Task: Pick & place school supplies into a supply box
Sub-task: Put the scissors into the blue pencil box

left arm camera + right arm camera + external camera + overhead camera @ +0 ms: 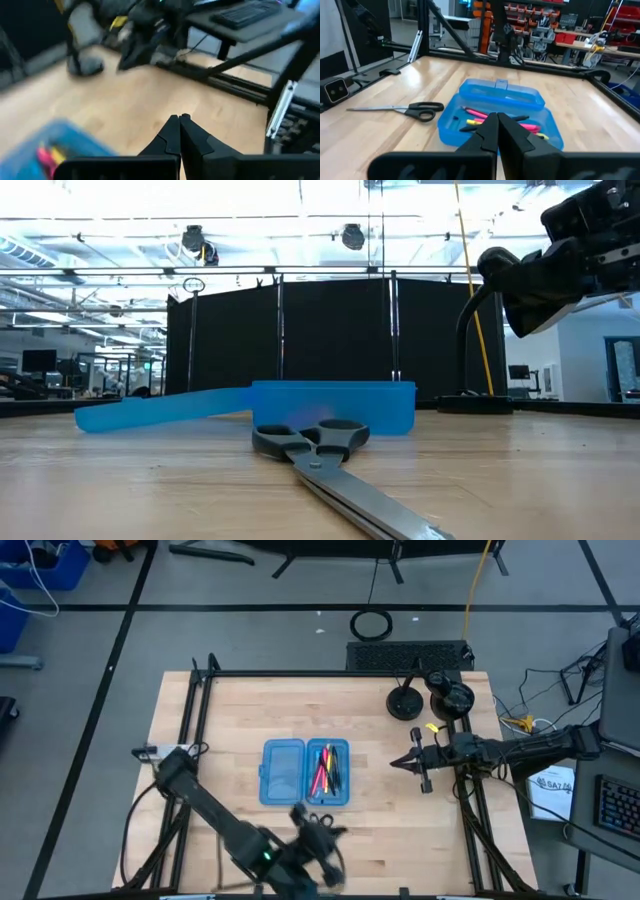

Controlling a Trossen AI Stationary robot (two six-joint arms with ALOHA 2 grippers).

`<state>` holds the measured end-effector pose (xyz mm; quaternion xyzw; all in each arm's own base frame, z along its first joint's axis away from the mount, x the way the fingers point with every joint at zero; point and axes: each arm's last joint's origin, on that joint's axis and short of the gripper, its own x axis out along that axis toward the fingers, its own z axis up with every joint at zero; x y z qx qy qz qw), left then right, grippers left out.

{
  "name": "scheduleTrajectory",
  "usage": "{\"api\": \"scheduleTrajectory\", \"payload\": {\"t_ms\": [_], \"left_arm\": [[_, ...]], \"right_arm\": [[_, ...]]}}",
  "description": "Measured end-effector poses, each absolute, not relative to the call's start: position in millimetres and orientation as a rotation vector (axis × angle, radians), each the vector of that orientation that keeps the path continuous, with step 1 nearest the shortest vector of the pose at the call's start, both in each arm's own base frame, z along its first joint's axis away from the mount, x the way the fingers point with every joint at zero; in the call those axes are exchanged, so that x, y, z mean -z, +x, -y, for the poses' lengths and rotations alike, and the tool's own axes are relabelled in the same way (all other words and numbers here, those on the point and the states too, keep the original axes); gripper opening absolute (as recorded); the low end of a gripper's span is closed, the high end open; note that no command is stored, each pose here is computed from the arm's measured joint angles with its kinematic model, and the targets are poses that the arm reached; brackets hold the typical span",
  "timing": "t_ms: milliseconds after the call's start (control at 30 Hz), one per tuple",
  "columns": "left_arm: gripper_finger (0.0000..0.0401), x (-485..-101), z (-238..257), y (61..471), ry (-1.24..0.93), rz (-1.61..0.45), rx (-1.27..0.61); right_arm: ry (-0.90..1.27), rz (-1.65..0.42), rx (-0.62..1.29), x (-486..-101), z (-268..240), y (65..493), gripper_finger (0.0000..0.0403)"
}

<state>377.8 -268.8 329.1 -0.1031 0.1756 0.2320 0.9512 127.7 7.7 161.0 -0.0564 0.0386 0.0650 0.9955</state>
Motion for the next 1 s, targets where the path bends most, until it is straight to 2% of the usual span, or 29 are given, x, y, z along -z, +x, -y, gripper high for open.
{"api": "scheduleTrajectory", "payload": {"t_ms": [133, 267, 433, 667, 800, 1000], "left_arm": [[0.0001, -360, 279, 395, -0.007, -0.249, -0.510], [0.0001, -373, 254, 391, -0.227, -0.157, -0.633], [0.0001, -330, 217, 390, -0.597, -0.463, -0.724], [0.0001, -244, 191, 394, -0.877, -0.892, -0.993], [0.0001, -214, 188, 401, -0.956, -0.963, -0.955], [0.0012, -196, 189, 409, -1.011, -0.995, -0.837]], "right_arm": [[-0.071, -0.079, -0.163, -161, -9, 128, 0.0000], [-0.027, -0.079, -0.240, -161, -11, 127, 0.0000], [-0.008, -0.068, -0.257, -162, -12, 127, 0.0000], [-0.021, -0.075, -0.256, -161, -11, 128, 0.0000], [-0.031, -0.079, -0.255, -161, -11, 128, 0.0000], [-0.034, -0.080, -0.255, -161, -11, 128, 0.0000]]}}
